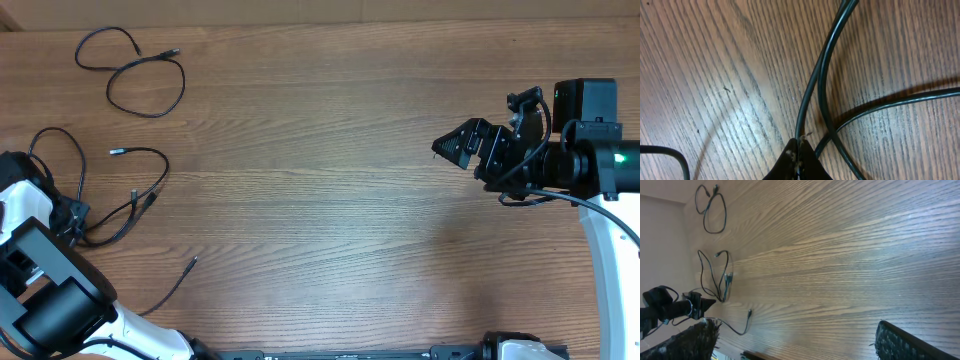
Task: Untangle cables
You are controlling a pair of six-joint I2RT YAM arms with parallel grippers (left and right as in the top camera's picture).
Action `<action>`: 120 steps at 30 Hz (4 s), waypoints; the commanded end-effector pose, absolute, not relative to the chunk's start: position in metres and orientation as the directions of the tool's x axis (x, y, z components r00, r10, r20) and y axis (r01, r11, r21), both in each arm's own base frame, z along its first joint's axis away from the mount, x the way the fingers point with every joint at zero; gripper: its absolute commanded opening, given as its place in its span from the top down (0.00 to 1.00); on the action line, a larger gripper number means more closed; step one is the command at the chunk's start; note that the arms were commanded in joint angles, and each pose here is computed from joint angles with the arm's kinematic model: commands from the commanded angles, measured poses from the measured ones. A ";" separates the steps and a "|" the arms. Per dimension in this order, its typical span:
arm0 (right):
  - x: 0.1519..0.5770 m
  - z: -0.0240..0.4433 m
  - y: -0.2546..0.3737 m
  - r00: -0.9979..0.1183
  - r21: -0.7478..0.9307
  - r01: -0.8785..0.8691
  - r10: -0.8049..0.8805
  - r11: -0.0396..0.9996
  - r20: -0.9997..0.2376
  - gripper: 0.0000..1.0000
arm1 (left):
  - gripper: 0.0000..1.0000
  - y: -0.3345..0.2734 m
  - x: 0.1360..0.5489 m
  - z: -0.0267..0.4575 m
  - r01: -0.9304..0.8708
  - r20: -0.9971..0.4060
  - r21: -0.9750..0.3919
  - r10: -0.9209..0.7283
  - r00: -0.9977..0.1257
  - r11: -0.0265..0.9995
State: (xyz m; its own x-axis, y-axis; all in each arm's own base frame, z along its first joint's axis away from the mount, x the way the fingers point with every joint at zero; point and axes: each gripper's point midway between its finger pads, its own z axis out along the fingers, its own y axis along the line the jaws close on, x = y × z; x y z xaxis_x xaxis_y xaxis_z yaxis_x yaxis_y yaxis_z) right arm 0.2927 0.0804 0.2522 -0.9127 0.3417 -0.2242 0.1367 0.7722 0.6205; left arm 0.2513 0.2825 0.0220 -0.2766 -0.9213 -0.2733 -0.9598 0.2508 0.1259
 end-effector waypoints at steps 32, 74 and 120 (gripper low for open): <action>0.294 0.255 0.079 -0.910 0.617 0.142 0.348 0.774 -0.227 0.00 | 0.96 0.242 0.276 -0.018 -0.957 -0.047 -0.043 -0.957 -0.286 0.288; 0.292 0.254 0.079 -0.912 0.616 0.148 0.348 0.773 -0.218 0.00 | 0.96 0.216 0.304 0.026 -0.902 0.015 -0.303 -0.945 -0.326 0.306; 0.288 0.252 0.079 -0.918 0.612 0.149 0.339 0.777 -0.208 0.00 | 0.89 0.206 0.230 0.094 -0.972 -0.183 -0.094 -0.964 -0.194 0.213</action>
